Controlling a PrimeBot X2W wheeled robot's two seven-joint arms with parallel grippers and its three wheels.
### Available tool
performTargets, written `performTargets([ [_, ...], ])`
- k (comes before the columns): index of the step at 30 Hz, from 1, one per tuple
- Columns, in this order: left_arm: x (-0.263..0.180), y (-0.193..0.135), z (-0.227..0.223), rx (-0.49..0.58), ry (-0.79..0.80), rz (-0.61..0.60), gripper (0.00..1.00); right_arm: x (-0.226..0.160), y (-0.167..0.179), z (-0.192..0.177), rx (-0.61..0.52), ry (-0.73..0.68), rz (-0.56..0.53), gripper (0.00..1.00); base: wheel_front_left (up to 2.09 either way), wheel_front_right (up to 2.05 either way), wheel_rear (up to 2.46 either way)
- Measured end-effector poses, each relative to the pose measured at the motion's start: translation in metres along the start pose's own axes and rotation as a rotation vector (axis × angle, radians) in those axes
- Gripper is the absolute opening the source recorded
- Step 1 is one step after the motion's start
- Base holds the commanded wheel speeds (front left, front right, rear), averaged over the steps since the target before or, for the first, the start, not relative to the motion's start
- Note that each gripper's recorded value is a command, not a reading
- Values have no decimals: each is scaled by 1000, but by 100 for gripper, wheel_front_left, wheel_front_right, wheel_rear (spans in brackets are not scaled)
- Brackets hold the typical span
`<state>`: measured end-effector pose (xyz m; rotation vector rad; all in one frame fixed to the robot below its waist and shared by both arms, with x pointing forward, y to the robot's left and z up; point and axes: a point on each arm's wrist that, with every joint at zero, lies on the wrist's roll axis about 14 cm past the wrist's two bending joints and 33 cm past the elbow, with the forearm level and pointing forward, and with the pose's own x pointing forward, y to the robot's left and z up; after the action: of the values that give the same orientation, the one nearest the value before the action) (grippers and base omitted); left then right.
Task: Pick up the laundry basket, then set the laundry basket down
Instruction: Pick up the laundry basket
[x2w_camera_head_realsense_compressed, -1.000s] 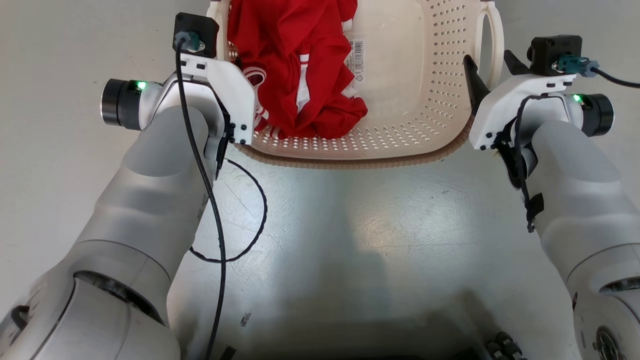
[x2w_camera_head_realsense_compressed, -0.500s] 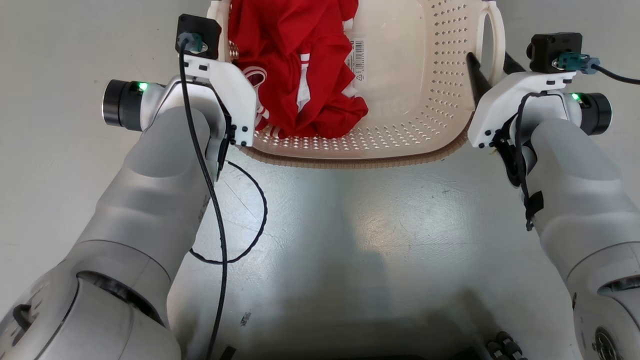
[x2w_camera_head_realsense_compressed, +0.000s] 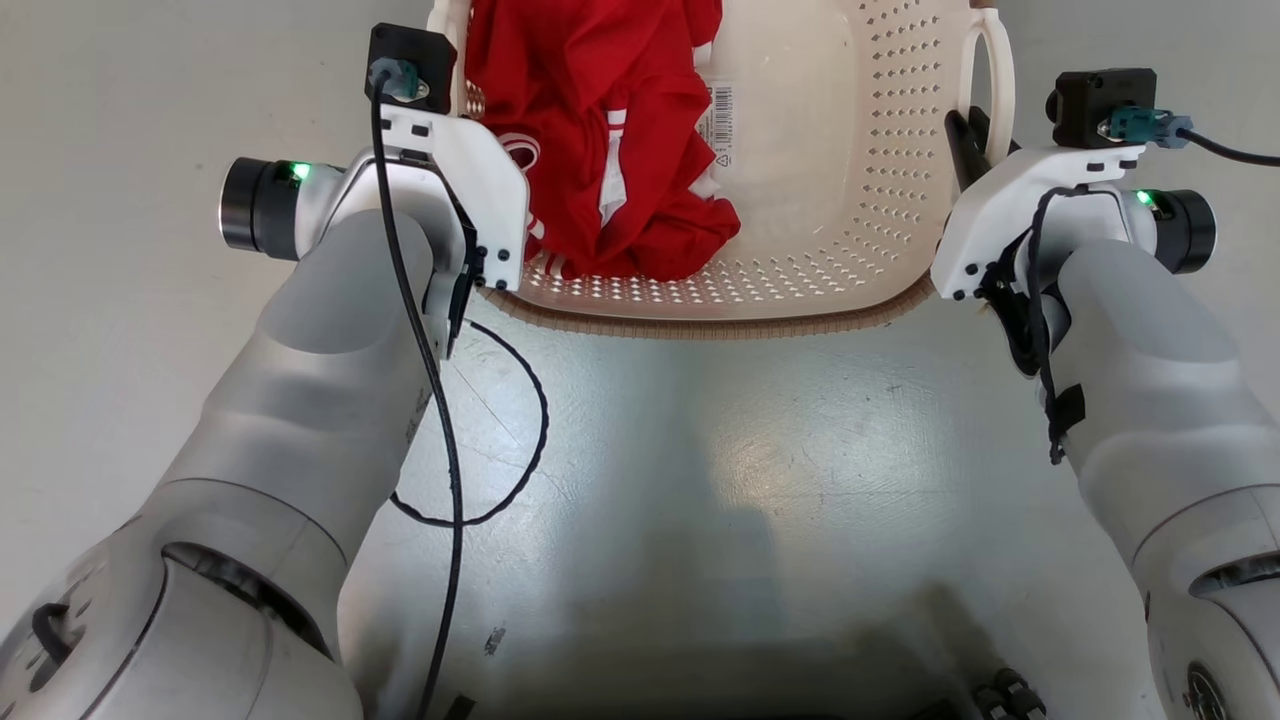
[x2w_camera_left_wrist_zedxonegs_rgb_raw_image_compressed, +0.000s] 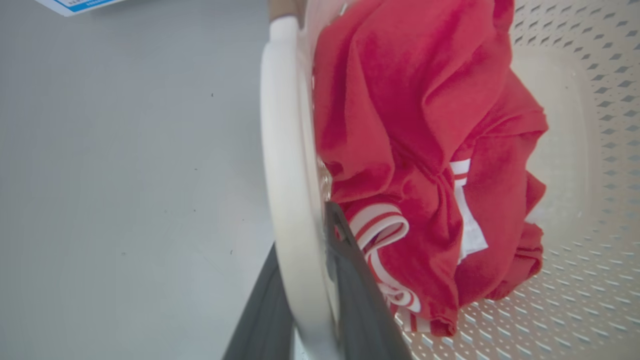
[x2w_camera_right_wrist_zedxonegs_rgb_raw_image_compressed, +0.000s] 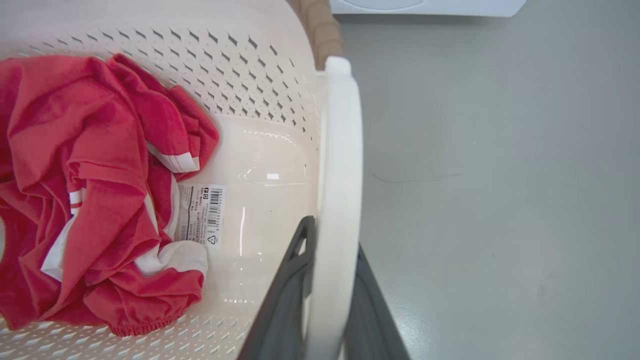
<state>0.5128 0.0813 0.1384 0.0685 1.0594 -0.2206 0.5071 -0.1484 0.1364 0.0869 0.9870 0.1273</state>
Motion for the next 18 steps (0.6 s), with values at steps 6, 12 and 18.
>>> performTargets([
  [6, -9, 1, 3, -13, -8, 8, 0, -6, 4, 7, -13, -7, 9, 0, 0, 0, 0],
  [12, -21, -1, 2, -30, -6, 7, 0, -18, 4, 8, -6, 8, 5, 0, 0, 0, 0],
  [18, -33, -4, 3, -42, -11, 7, 0, -31, 6, 14, -9, 11, 8, 0, 0, 0, 0],
])
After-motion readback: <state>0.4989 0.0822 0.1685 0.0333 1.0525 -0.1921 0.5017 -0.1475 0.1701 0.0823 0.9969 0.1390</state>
